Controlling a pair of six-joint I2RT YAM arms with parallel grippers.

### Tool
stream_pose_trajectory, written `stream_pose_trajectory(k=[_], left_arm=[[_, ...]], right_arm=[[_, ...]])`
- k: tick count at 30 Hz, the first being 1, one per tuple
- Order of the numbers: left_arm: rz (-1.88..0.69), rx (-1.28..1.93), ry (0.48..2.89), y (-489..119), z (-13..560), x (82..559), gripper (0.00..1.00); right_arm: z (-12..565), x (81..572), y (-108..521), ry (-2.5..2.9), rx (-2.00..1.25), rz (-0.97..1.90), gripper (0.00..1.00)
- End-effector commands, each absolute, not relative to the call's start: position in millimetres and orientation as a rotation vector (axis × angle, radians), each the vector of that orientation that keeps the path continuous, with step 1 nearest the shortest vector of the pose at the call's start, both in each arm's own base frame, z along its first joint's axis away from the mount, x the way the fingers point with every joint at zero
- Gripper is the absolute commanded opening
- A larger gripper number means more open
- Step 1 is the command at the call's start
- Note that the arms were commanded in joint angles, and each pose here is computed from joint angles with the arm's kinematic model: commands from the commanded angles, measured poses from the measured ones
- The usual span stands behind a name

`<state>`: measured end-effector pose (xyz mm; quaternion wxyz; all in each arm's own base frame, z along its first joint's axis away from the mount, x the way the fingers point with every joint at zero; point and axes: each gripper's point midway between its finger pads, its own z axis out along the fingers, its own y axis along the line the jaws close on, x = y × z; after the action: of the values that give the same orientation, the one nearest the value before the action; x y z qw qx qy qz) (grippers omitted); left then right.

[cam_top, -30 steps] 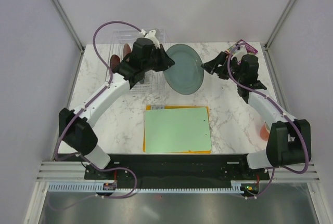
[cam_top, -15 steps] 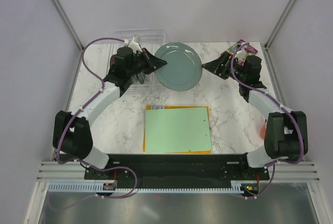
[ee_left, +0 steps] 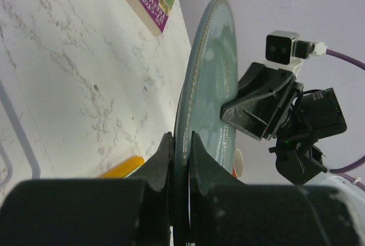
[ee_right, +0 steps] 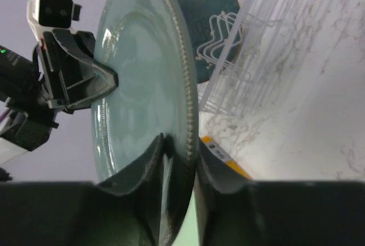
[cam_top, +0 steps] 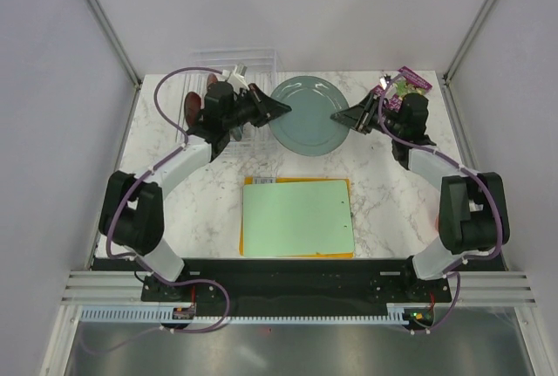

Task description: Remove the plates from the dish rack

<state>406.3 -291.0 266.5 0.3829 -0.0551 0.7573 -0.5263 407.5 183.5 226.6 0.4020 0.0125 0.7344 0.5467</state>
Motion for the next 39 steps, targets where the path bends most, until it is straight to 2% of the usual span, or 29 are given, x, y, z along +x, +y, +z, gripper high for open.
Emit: stream_pose_trajectory(k=[1, 2, 5, 8, 9, 10, 11, 12, 15, 17, 18, 20, 21, 23, 25, 26, 27, 29, 31, 34, 39], left_arm=[[-1.523, -0.023, 1.728, -310, 335, 398, 0.02], [-1.521, -0.027, 1.734, -311, 332, 399, 0.02], [-1.52, -0.027, 1.761, -313, 320, 403, 0.02], [-1.448, -0.013, 1.826, -314, 309, 415, 0.36], [-1.372, 0.021, 1.843, -311, 302, 421, 0.53], [-1.272, -0.035, 1.93, -302, 283, 427, 0.57], [-1.203, -0.03, 1.927, -297, 288, 433, 0.61], [-1.098, -0.004, 1.939, -288, 282, 438, 0.72], [-0.841, -0.024, 1.952, -257, 277, 450, 0.85], [-0.72, -0.044, 1.918, -238, 286, 455, 0.87], [-0.668, -0.028, 1.909, -231, 289, 456, 0.87], [-0.578, -0.051, 1.875, -214, 298, 456, 0.88], [-0.532, -0.042, 1.862, -207, 301, 456, 0.88], [-0.439, -0.071, 1.846, -190, 301, 456, 0.91], [-0.332, -0.083, 1.815, -172, 306, 457, 0.95], [-0.299, -0.077, 1.816, -168, 302, 456, 0.95], [-0.256, -0.051, 1.797, -162, 306, 456, 0.95], [-0.157, -0.063, 1.794, -147, 299, 457, 0.96], [-0.099, -0.08, 1.781, -136, 299, 458, 0.99], [-0.061, -0.072, 1.798, -131, 289, 462, 0.99], [-0.047, -0.067, 1.826, -133, 275, 467, 0.99]], right_arm=[[247, 406, 191, 1.798, -0.083, 1.407, 0.07], [247, 407, 192, 1.801, -0.081, 1.404, 0.0], [253, 407, 192, 1.781, -0.105, 1.405, 0.0], [253, 427, 173, 1.805, -0.018, 1.269, 0.0], [247, 431, 165, 1.841, 0.032, 1.235, 0.0], [248, 440, 156, 1.835, 0.072, 1.189, 0.0], [253, 447, 148, 1.822, 0.09, 1.155, 0.0], [251, 455, 134, 1.829, 0.139, 1.119, 0.0], [252, 482, 103, 1.824, 0.226, 1.023, 0.0], [262, 500, 97, 1.807, 0.227, 1.003, 0.0], [244, 510, 95, 1.847, 0.249, 0.997, 0.0], [246, 529, 93, 1.843, 0.25, 0.988, 0.0], [223, 541, 90, 1.88, 0.286, 0.985, 0.0], [225, 560, 88, 1.865, 0.291, 0.987, 0.0], [197, 577, 88, 1.907, 0.327, 1.003, 0.0], [207, 589, 88, 1.882, 0.31, 1.004, 0.0], [184, 598, 87, 1.921, 0.336, 1.01, 0.0], [177, 617, 89, 1.925, 0.332, 1.021, 0.0], [167, 627, 89, 1.945, 0.345, 1.023, 0.0], [167, 646, 90, 1.932, 0.339, 1.021, 0.0], [130, 658, 99, 2.013, 0.358, 1.012, 0.0]])
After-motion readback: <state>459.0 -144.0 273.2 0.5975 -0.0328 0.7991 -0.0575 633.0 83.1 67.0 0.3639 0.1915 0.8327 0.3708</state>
